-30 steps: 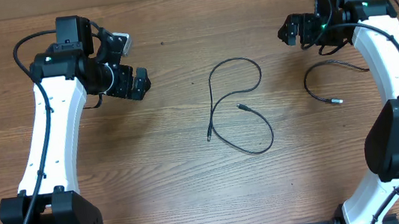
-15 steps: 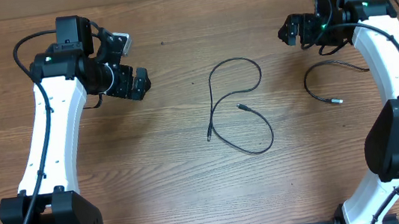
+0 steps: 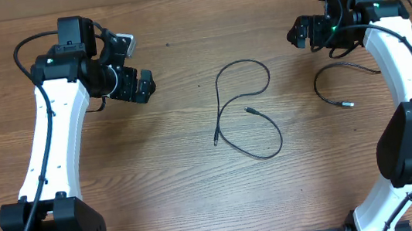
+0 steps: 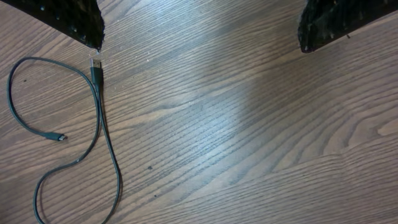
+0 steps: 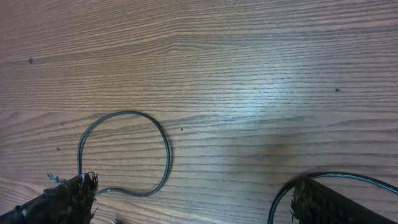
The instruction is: Untangle cables
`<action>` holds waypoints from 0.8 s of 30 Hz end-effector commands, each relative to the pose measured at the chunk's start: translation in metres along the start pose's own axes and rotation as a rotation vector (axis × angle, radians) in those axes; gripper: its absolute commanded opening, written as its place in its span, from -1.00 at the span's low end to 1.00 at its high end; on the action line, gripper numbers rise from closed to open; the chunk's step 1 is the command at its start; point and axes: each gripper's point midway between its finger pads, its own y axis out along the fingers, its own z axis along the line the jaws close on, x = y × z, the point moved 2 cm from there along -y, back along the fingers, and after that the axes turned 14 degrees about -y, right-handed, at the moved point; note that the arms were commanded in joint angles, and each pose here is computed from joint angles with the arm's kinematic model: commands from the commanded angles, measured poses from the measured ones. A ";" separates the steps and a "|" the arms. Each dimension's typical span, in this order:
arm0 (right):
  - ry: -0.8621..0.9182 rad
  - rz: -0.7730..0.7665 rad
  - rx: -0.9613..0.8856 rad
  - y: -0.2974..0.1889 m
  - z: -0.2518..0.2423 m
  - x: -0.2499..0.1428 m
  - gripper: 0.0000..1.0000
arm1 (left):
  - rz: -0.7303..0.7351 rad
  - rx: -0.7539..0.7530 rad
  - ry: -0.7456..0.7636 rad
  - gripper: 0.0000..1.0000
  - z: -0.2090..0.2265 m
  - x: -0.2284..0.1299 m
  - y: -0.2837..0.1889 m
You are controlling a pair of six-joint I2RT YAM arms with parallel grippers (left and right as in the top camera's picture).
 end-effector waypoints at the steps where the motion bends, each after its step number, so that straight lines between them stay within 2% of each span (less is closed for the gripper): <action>1: -0.007 0.005 -0.002 0.002 -0.001 -0.002 1.00 | -0.027 0.001 0.004 1.00 -0.003 0.002 -0.009; 17: -0.006 0.010 -0.002 0.002 -0.001 -0.003 1.00 | -0.027 0.001 0.004 1.00 -0.003 0.002 -0.009; 24: -0.079 0.017 0.002 0.003 0.001 -0.005 0.99 | -0.027 0.001 0.004 1.00 -0.003 0.002 -0.009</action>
